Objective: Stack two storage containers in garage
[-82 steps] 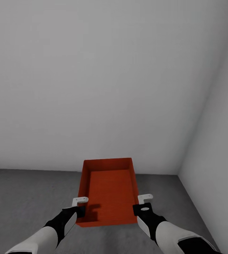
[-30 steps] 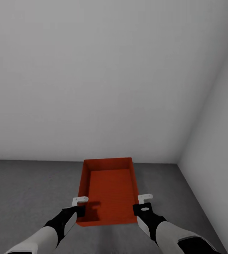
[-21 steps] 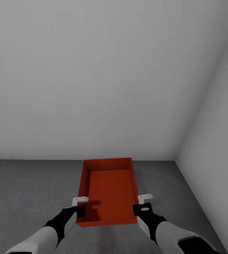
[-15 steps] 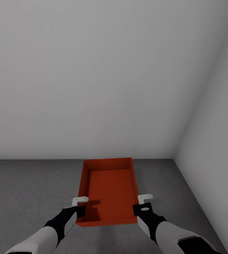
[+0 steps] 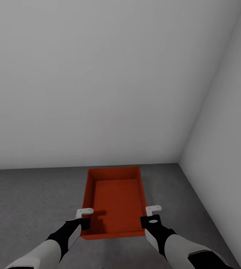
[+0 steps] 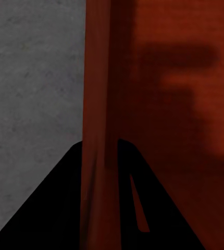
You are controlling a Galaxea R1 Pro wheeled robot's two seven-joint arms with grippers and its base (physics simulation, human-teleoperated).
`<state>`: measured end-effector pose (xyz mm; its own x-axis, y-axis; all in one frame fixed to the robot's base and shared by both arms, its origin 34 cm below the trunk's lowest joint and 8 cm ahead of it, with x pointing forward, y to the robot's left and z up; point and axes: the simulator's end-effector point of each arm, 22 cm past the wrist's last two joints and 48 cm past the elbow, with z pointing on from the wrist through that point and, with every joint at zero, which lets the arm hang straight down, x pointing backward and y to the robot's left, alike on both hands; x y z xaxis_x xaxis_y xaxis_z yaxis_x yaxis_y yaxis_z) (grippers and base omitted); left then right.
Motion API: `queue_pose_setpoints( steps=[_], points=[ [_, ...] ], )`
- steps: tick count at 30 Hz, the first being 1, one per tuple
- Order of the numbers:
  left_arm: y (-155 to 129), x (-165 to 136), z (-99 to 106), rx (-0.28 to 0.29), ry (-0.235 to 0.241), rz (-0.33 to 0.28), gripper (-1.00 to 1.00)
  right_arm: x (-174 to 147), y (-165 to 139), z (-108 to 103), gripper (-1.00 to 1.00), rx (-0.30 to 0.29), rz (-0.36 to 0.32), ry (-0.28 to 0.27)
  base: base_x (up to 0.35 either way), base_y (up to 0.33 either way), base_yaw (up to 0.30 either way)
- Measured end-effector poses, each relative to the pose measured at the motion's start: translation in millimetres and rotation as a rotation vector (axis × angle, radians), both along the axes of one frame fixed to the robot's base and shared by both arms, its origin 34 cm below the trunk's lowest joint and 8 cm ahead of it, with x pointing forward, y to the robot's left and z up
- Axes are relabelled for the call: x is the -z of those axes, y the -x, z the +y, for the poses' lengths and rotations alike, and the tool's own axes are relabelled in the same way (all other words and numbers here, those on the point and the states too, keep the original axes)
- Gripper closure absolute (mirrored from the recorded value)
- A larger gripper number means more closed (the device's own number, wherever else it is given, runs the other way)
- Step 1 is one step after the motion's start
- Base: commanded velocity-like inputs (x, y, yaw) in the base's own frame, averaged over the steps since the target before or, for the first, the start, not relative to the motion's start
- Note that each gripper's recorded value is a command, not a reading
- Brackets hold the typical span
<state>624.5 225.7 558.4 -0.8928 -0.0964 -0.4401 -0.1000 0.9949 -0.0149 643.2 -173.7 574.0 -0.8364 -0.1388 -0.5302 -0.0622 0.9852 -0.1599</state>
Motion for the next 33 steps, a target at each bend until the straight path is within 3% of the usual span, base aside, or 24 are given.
queue_pose_setpoints(
  steps=[7, 33],
  points=[
    [0.5, 12.3, -0.1, 0.0, 0.0, 0.002, 1.0, 12.4, 0.6, 0.0, 1.0, 0.0, 0.002, 0.0, 0.0, 0.0, 0.021],
    [13.6, 73.1, -0.1, 0.0, 0.0, 0.038, 1.0, 73.7, 12.8, 0.0, 1.0, 0.0, 0.038, 0.001, 0.0, 0.0, 0.155]
  ],
)
